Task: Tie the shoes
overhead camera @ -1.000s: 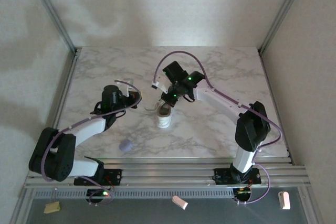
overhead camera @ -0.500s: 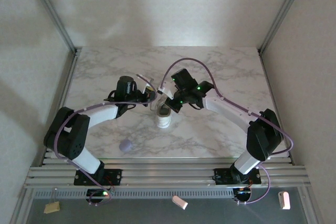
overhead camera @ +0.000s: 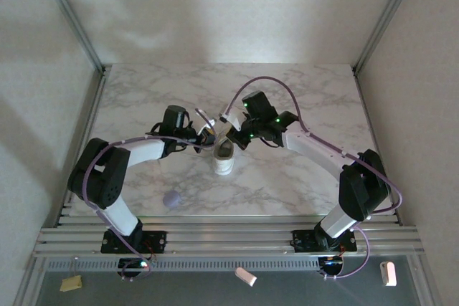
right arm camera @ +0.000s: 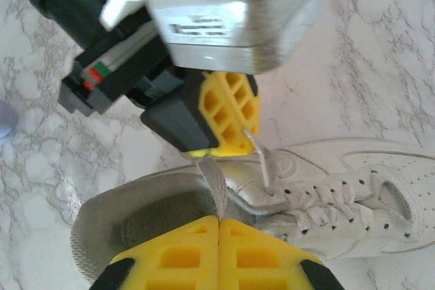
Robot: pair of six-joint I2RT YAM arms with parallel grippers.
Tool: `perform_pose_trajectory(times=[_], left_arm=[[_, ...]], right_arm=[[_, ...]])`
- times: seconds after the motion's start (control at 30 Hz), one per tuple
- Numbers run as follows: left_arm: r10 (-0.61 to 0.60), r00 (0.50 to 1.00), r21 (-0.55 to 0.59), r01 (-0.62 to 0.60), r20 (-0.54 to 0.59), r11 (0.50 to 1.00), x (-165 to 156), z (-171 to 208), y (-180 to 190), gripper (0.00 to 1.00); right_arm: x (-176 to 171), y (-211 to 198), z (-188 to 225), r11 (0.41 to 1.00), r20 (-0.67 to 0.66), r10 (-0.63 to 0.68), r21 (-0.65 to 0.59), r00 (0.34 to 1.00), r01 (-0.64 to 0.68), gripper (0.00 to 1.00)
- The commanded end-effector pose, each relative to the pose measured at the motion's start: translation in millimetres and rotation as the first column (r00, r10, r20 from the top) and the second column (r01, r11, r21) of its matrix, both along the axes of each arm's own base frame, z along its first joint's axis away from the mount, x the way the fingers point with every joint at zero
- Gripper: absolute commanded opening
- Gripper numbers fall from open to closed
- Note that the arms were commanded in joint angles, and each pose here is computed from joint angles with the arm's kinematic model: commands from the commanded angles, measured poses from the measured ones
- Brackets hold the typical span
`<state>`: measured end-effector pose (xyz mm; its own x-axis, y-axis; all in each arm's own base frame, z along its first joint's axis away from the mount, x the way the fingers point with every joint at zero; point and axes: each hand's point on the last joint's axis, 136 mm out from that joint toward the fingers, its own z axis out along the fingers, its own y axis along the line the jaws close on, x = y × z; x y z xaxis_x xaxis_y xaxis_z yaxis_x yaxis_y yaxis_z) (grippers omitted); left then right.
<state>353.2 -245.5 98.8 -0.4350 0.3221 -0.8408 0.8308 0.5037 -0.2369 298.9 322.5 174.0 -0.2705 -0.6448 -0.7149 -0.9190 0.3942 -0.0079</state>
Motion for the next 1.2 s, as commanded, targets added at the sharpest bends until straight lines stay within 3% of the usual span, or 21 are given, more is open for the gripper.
perform_pose_trajectory(times=[0.0,0.53,1.17], left_arm=[[-0.110,0.994,-0.040,0.111,0.022,0.993,-13,10,-7,0.00],[-0.268,0.963,-0.093,0.266,-0.017,0.960,-32,12,-21,0.00],[-0.319,0.948,-0.132,0.315,-0.011,0.940,-39,18,-25,0.00]], right_arm=[[-2,4,11,0.998,-0.014,0.013,0.065,1.000,-0.012,0.00],[12,12,2,0.989,-0.103,0.026,0.144,0.994,-0.011,0.00],[22,24,-13,0.977,-0.281,0.094,0.209,0.955,-0.034,0.00]])
